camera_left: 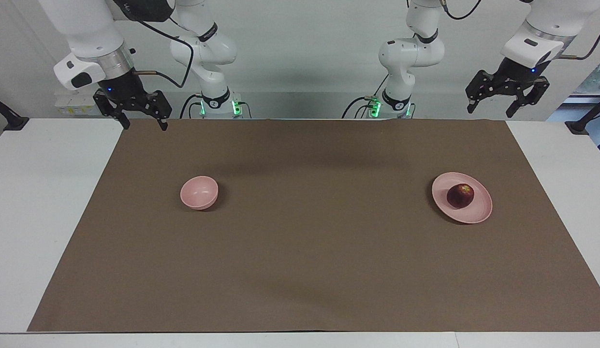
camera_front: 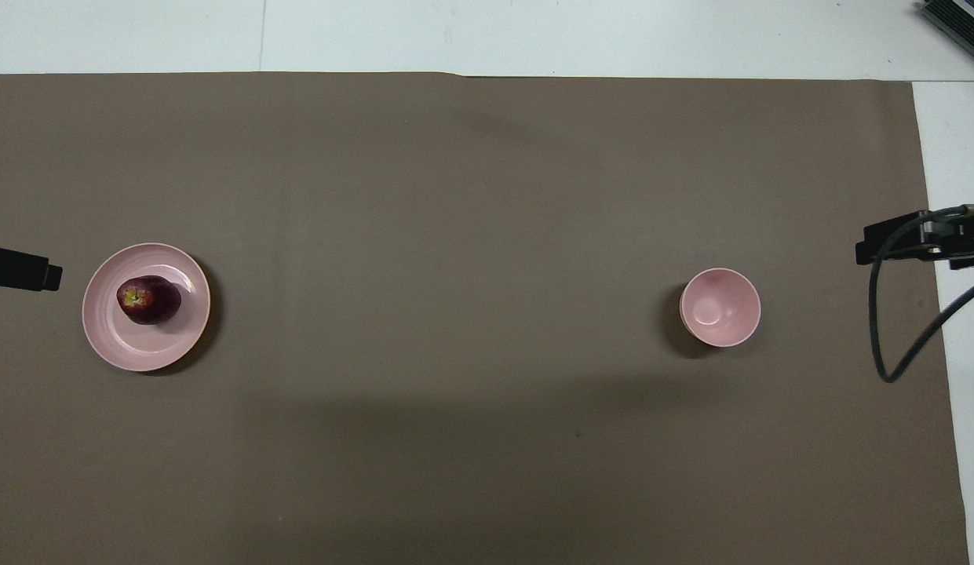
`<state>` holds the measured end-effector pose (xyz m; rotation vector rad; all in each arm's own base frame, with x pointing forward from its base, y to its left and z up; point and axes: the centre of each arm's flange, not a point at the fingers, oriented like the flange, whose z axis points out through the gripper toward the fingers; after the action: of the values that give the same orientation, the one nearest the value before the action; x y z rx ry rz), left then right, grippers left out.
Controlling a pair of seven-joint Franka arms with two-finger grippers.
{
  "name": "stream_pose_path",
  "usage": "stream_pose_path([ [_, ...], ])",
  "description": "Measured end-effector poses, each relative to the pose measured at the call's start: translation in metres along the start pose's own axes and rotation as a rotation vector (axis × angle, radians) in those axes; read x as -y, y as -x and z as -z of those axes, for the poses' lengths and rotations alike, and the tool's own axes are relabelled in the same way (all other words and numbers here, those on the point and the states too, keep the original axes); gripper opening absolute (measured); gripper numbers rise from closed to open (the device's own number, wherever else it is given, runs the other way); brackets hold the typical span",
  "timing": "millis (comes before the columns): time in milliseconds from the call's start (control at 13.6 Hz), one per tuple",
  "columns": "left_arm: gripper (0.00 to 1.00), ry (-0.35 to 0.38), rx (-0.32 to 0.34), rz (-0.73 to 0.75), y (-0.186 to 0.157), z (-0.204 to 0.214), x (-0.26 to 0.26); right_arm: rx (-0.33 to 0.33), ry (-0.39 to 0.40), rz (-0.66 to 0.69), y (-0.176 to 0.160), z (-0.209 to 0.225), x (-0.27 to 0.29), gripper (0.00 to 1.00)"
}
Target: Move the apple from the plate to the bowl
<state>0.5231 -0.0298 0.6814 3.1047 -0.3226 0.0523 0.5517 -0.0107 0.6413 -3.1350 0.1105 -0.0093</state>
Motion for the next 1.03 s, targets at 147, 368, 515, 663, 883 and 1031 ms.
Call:
stream_pose_path([
  [147, 1.00, -0.001, -0.007, -0.002, -0.0010, 0.0006, -0.0011, 0.000, 0.000, 0.000, 0.0000, 0.0000, 0.0000, 1.00],
  [368, 1.00, -0.002, -0.013, 0.004, -0.0010, 0.0012, 0.0024, 0.000, 0.000, 0.000, 0.0000, 0.0000, 0.0000, 1.00],
  [515, 1.00, -0.001, -0.009, 0.007, -0.0004, 0.0009, 0.0040, 0.000, 0.000, 0.000, 0.0000, 0.0000, 0.0000, 1.00],
  [663, 1.00, -0.001, -0.005, 0.007, 0.0000, 0.0004, 0.0041, 0.000, 0.000, 0.000, 0.0000, 0.0000, 0.0000, 1.00],
  [883, 1.00, -0.001, -0.004, 0.007, 0.0001, 0.0003, 0.0039, 0.000, 0.000, 0.000, 0.0000, 0.0000, 0.0000, 1.00],
  [1031, 1.00, 0.002, 0.009, 0.008, 0.0017, -0.0009, 0.0045, 0.000, 0.000, 0.000, 0.0000, 0.0000, 0.0000, 1.00],
])
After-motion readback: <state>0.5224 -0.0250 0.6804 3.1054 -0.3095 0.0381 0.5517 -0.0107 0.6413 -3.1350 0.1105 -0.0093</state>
